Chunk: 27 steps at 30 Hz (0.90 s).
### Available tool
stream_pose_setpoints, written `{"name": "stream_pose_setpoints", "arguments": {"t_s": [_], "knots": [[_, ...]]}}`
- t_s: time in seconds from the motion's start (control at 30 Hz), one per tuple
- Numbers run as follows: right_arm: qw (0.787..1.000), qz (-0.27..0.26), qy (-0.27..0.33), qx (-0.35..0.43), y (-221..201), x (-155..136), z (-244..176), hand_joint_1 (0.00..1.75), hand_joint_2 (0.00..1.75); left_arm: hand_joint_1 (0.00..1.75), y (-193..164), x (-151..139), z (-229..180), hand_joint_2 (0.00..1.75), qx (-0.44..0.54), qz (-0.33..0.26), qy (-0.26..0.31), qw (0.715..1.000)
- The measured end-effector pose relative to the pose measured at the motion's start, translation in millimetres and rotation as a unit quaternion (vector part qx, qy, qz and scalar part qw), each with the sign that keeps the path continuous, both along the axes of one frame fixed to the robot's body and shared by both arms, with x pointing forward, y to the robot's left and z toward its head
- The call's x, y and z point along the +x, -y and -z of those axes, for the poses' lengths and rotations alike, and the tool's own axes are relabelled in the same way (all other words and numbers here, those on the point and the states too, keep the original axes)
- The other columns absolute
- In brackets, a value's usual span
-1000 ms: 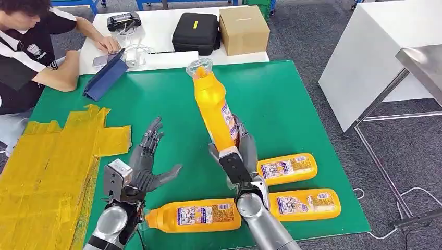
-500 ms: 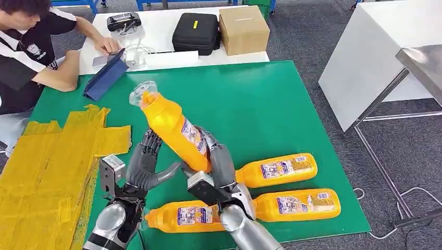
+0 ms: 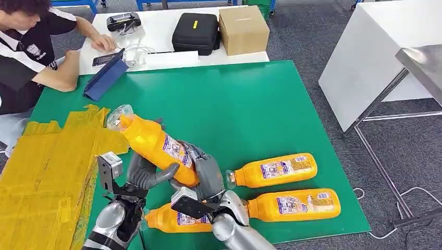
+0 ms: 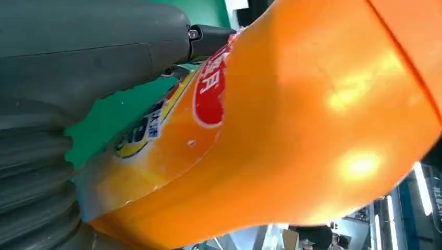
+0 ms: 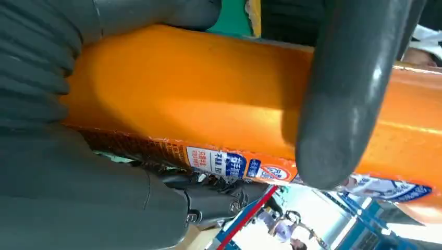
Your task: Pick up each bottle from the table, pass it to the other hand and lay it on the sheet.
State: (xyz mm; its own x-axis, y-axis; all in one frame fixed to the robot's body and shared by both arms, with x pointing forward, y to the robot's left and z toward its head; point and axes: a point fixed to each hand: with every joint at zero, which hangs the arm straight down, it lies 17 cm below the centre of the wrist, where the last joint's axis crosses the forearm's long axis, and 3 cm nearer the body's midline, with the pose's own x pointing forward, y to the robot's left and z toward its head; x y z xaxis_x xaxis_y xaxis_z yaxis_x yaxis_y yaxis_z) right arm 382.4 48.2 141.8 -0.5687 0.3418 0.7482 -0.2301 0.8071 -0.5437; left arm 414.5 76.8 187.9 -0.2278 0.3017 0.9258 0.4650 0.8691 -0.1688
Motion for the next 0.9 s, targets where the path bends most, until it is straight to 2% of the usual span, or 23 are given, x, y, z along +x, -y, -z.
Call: {"name": "stream_pose_setpoints", "arguments": {"t_s": [0.27,0.3,0.33,0.9], "knots": [[1.000,-0.010,-0.001,-0.014,-6.3,-1.5,6.1,1.75,1.75,0.00,-3.3,-0.5,-0.9,1.75,-0.023,0.009,-0.007,1.000],[1.000,-0.011,-0.001,-0.014,-6.7,-1.6,6.3,1.75,1.75,1.57,-3.7,-0.4,-1.0,1.75,-0.023,0.009,-0.007,1.000],[1.000,-0.011,-0.001,-0.015,-7.0,-1.7,6.6,1.75,1.75,1.75,-3.8,-0.4,-1.1,1.75,-0.024,0.009,-0.007,1.000],[1.000,-0.008,-0.009,-0.004,-5.8,-0.9,6.4,1.75,1.75,1.75,-6.0,0.8,-1.9,1.75,-0.025,0.004,-0.005,1.000]]}}
